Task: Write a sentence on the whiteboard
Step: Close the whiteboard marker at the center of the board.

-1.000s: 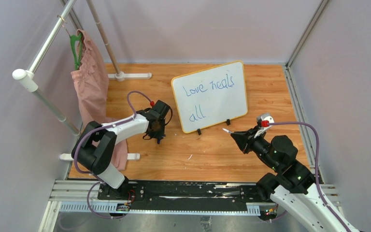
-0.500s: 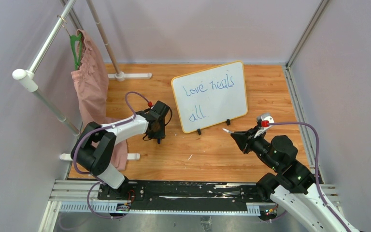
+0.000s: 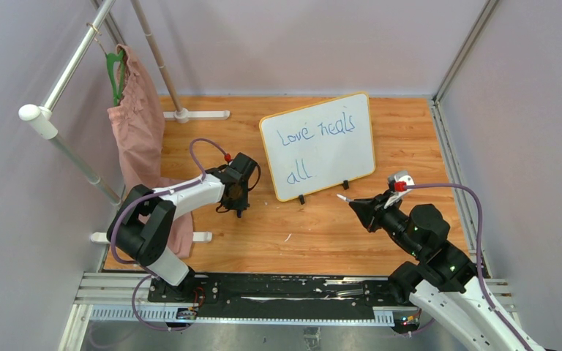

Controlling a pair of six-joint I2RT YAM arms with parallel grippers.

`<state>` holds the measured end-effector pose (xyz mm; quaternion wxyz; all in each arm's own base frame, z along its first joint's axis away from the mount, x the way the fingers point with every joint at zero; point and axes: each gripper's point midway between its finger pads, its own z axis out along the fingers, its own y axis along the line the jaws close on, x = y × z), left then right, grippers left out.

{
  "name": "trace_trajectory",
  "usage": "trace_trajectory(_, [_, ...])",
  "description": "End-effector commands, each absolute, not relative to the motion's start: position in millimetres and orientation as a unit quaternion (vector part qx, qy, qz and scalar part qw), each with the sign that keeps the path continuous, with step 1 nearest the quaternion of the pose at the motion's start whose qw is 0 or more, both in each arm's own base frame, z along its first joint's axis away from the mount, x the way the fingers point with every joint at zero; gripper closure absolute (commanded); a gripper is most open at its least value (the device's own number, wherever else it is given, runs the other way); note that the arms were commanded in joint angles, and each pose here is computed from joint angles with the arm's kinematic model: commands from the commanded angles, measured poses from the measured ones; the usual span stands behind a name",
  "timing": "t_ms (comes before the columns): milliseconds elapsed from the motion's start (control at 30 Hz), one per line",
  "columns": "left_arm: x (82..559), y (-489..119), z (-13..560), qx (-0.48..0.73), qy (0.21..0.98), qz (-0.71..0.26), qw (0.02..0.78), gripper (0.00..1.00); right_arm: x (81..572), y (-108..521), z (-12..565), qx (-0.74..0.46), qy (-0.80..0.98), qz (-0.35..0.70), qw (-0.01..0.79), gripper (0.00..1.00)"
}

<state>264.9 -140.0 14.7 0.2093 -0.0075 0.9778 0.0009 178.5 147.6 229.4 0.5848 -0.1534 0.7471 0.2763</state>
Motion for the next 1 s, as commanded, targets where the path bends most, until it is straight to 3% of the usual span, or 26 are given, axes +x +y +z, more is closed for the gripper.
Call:
trace_trajectory(0, [246.0, -130.2, -5.3, 0.005, 0.984, 0.019, 0.176, 0.79, 181.7, 143.0, 237.8, -0.148, 0.743, 0.267, 0.596, 1.0])
trace_trajectory(233, [243.2, -131.3, -8.0, 0.004, 0.984, 0.013, 0.175, 1.0, 183.7, 144.6, 237.4, -0.147, 0.743, 0.268, 0.595, 1.0])
trace_trajectory(967, [244.9, -129.6, 78.5, -0.026, 0.958, -0.048, 0.283, 1.0, 185.1, 135.7, 237.6, -0.133, 0.747, 0.252, 0.601, 1.0])
